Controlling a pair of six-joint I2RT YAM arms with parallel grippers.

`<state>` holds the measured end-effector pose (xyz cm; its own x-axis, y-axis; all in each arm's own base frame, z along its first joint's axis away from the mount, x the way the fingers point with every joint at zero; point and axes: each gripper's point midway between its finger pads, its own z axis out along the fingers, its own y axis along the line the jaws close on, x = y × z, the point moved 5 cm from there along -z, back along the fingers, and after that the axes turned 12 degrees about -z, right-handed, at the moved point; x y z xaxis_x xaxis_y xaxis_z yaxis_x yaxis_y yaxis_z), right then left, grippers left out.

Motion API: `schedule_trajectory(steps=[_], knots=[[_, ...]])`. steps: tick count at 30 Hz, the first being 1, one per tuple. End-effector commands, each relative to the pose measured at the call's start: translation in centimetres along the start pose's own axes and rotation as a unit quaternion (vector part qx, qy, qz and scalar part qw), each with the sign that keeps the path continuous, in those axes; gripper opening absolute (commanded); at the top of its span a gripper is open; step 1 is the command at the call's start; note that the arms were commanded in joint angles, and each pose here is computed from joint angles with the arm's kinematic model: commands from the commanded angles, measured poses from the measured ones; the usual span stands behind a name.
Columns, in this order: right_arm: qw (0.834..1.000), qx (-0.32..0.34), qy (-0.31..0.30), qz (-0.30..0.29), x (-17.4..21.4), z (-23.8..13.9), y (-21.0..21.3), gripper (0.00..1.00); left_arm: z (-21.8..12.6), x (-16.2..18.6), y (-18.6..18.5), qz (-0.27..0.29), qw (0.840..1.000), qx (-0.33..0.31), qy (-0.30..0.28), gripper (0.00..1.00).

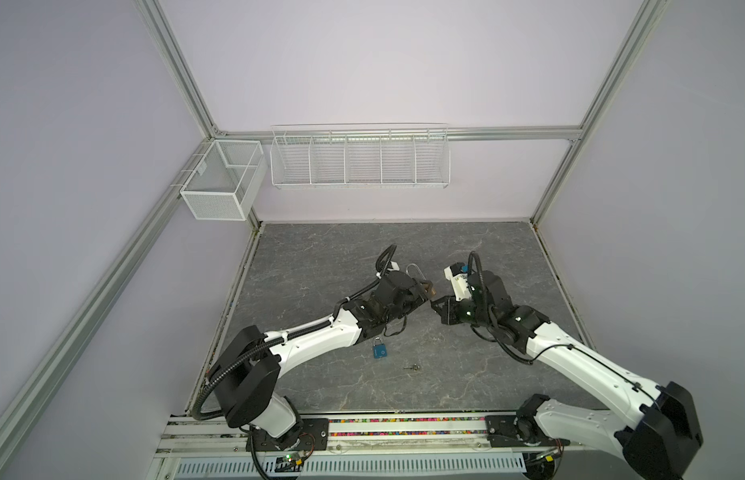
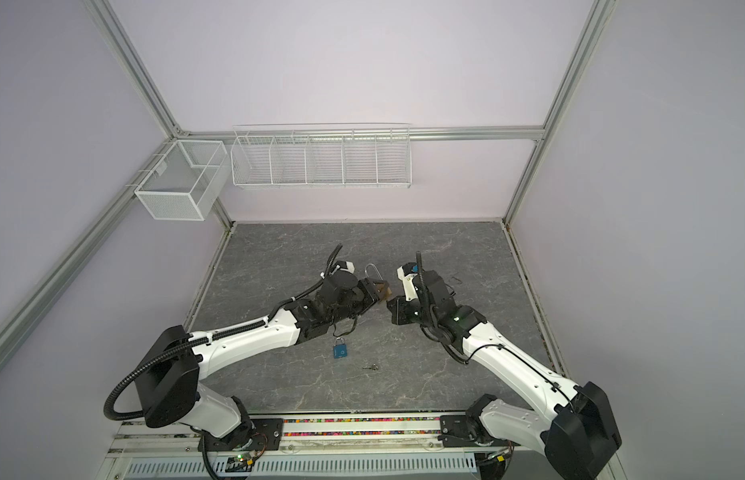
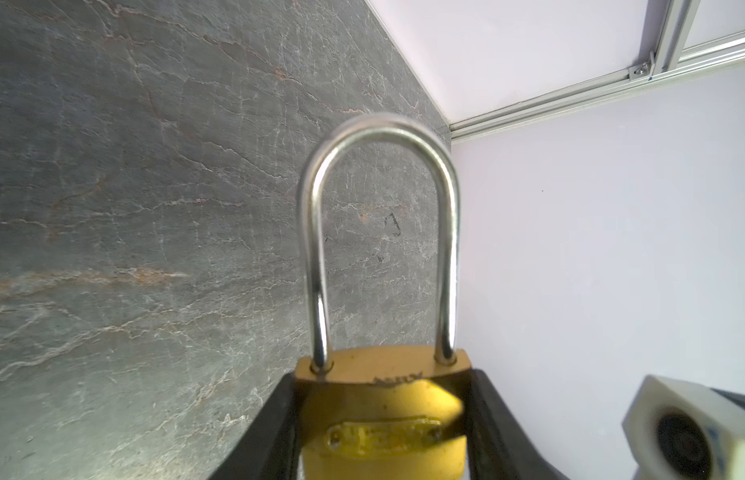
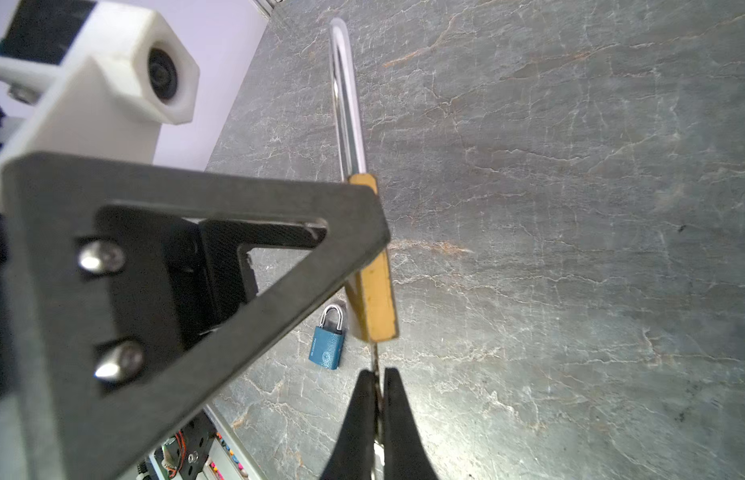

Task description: Unlock with the key

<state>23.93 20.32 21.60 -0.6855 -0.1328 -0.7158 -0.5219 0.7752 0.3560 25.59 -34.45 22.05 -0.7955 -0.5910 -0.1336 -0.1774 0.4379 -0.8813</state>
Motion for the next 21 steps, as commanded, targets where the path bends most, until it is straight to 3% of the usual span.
schedule_trajectory(steps=[1, 6, 11, 15, 17, 21], knots=[[0.997, 0.038, -0.064, -0.010, -2.9, -1.2, -0.5, 0.07, -1.3, 1.2, -2.4, 0.002, 0.998, 0.049, 0.027, 0.00], [0.997, 0.034, -0.070, -0.011, -2.9, -1.6, -0.4, 0.23, -0.9, 1.3, -2.4, -0.010, 0.998, 0.053, 0.029, 0.00], [0.997, 0.037, -0.069, -0.011, -2.5, -1.9, -0.5, 0.27, -0.9, 1.0, -1.7, -0.024, 0.998, 0.056, 0.020, 0.00], [0.997, 0.036, -0.072, -0.011, -2.3, -2.2, -0.5, 0.48, -0.6, 0.6, -0.9, -0.045, 0.997, 0.059, 0.018, 0.00], [0.997, 0.038, -0.072, -0.011, -2.1, -2.5, -0.6, 0.54, -0.5, 0.4, -0.7, -0.051, 0.997, 0.062, 0.016, 0.00], [0.996, 0.030, -0.086, -0.014, -1.2, -3.3, -0.6, 0.56, -0.7, -0.2, -1.1, -0.056, 0.996, 0.074, 0.014, 0.00]])
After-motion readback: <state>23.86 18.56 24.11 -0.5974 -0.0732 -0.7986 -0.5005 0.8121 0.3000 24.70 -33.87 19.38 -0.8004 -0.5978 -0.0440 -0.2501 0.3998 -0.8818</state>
